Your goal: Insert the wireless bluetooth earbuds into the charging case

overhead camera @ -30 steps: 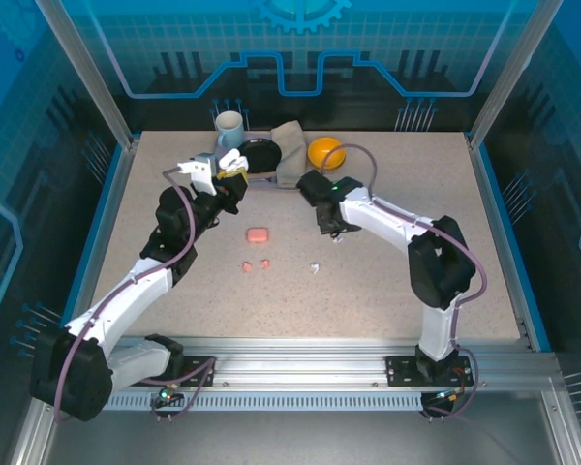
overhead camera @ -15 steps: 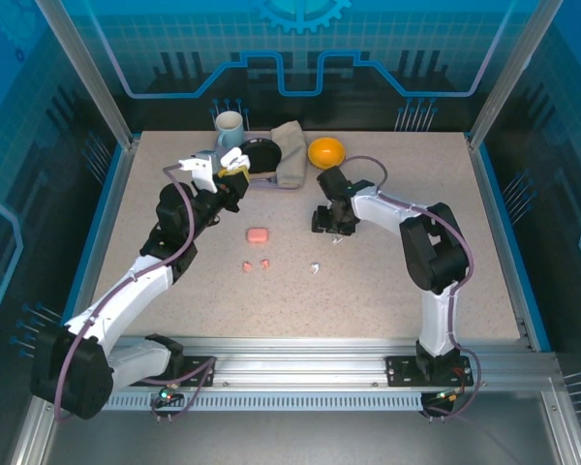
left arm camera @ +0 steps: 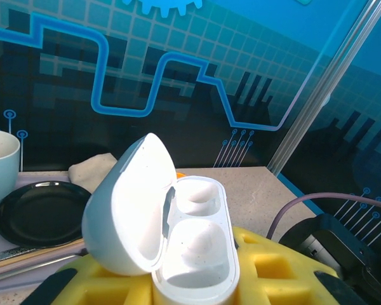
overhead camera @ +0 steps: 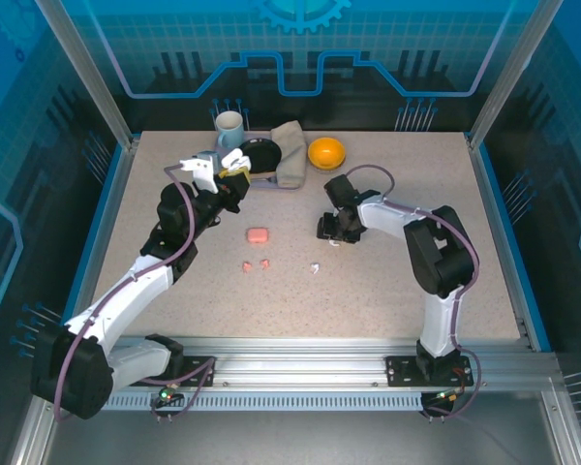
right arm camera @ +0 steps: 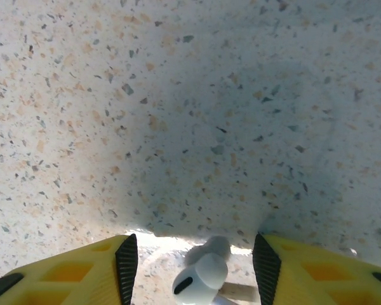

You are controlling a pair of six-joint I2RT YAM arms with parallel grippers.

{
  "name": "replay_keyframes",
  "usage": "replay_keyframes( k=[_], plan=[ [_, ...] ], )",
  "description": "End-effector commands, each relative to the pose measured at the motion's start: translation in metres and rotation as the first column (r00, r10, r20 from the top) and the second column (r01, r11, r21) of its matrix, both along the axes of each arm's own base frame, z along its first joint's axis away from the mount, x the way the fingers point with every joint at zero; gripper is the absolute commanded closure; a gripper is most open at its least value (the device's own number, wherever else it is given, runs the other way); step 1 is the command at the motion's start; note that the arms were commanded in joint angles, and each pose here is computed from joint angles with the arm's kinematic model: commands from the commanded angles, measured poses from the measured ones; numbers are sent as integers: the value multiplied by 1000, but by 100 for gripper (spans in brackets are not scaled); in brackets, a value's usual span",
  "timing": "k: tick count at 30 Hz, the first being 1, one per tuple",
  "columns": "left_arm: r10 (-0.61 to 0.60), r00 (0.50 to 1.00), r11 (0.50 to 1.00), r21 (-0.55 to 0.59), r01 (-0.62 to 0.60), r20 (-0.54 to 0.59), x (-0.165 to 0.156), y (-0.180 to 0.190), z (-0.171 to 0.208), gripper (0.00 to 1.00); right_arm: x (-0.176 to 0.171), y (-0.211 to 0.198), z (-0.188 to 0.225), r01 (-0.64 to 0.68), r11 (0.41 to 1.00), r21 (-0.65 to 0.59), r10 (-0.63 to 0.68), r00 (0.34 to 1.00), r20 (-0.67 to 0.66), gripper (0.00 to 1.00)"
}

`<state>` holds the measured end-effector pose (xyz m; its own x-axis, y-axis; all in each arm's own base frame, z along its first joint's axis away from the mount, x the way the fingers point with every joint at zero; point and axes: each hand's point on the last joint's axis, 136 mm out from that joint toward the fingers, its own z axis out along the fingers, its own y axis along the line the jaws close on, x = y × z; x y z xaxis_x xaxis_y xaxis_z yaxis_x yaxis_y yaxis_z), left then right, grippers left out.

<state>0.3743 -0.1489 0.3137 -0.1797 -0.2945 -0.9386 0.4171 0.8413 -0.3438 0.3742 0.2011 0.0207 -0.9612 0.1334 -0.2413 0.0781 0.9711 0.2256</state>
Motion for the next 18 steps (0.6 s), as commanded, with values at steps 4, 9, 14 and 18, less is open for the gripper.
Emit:
replay_keyframes(
  k=[4, 9, 14, 18],
  plan=[
    [-22, 998, 1000, -15, 23, 55, 0, -6, 21, 100, -11, -6, 5, 27, 999, 28, -27, 999, -20, 46],
    [-24, 998, 1000, -16, 25, 54, 1, -7, 20, 100, -7, -4, 15, -11, 1000, -6, 11, 1000, 8, 46],
    [-24, 998, 1000, -16, 25, 56, 1, -8, 21, 100, -5, -8, 17, -60, 995, -78, 60, 998, -2, 46],
    [-23, 998, 1000, -18, 24, 53, 2, -8, 18, 100, -8, -1, 14, -77, 995, -67, 76, 997, -6, 46]
  ],
)
